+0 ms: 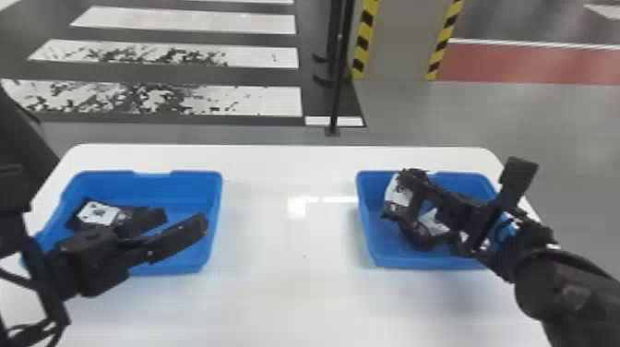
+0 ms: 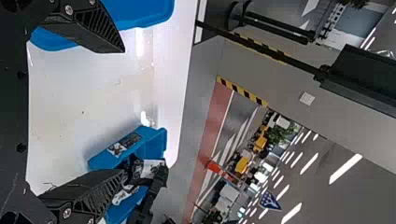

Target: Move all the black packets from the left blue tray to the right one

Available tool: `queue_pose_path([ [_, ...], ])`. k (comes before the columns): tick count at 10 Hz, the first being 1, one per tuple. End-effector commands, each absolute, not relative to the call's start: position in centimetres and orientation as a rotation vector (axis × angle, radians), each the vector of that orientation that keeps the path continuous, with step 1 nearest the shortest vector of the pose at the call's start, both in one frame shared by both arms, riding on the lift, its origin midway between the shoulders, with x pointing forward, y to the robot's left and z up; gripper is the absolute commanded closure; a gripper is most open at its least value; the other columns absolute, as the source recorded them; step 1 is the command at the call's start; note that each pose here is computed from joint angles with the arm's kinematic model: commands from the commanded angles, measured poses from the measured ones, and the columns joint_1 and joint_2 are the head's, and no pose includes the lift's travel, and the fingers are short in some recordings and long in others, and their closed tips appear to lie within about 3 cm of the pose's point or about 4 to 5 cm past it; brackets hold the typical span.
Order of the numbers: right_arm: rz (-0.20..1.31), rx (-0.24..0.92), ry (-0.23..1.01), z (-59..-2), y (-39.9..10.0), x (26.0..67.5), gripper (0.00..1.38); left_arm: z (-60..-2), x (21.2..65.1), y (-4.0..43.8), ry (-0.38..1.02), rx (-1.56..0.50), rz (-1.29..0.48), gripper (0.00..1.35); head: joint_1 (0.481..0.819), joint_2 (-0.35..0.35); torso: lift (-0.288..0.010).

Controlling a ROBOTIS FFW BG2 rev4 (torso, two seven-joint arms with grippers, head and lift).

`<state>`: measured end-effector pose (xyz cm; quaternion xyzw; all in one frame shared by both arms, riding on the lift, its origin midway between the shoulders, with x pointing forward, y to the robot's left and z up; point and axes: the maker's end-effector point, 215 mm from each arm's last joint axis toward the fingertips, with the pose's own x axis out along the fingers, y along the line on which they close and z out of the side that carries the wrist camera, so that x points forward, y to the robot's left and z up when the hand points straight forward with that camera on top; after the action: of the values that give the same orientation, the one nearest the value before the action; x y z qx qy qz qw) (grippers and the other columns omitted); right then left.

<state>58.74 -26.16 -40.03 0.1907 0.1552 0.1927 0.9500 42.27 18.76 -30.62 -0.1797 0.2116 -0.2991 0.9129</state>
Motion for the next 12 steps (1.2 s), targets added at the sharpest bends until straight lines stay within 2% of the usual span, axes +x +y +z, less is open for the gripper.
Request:
queue_pose_path([
  [1,0.351,0.326,0.327,-41.0,-28.0,58.6,0.33,-30.6,42.6,20.8,0.432,-0.329,-0.565,0.12,0.695,-0.081,-0.14],
  [2,0.325,0.249,0.248,-38.9,-28.8,58.0,0.04,-30.7,43.0,22.8,0.433,-0.291,-0.516,0.12,0.695,-0.081,-0.14],
  [4,0.286,0.129,0.136,-33.3,-27.4,52.8,0.16,-31.3,43.5,27.6,0.444,-0.216,-0.395,0.13,0.695,-0.069,-0.14],
  [5,0.305,0.139,0.12,-32.4,-26.0,50.3,0.18,-32.0,43.5,30.5,0.473,-0.17,-0.323,0.13,0.695,-0.036,-0.14],
  [7,0.395,0.198,0.156,-33.3,-22.8,47.0,0.18,-31.5,44.6,36.0,0.513,-0.051,-0.179,0.13,0.695,0.048,-0.14],
  [9,0.475,0.261,0.164,-32.8,-18.4,44.7,0.18,-31.9,45.8,40.2,0.565,0.021,-0.065,0.13,0.695,0.16,-0.14],
  [10,0.518,0.316,0.175,-33.1,-16.0,43.8,0.18,-33.3,47.0,40.7,0.597,0.009,-0.061,0.13,0.695,0.213,-0.14],
  [12,0.551,0.354,0.187,-33.3,-14.5,43.1,0.18,-36.1,50.0,41.2,0.672,0.034,-0.044,0.13,0.695,0.298,-0.14],
])
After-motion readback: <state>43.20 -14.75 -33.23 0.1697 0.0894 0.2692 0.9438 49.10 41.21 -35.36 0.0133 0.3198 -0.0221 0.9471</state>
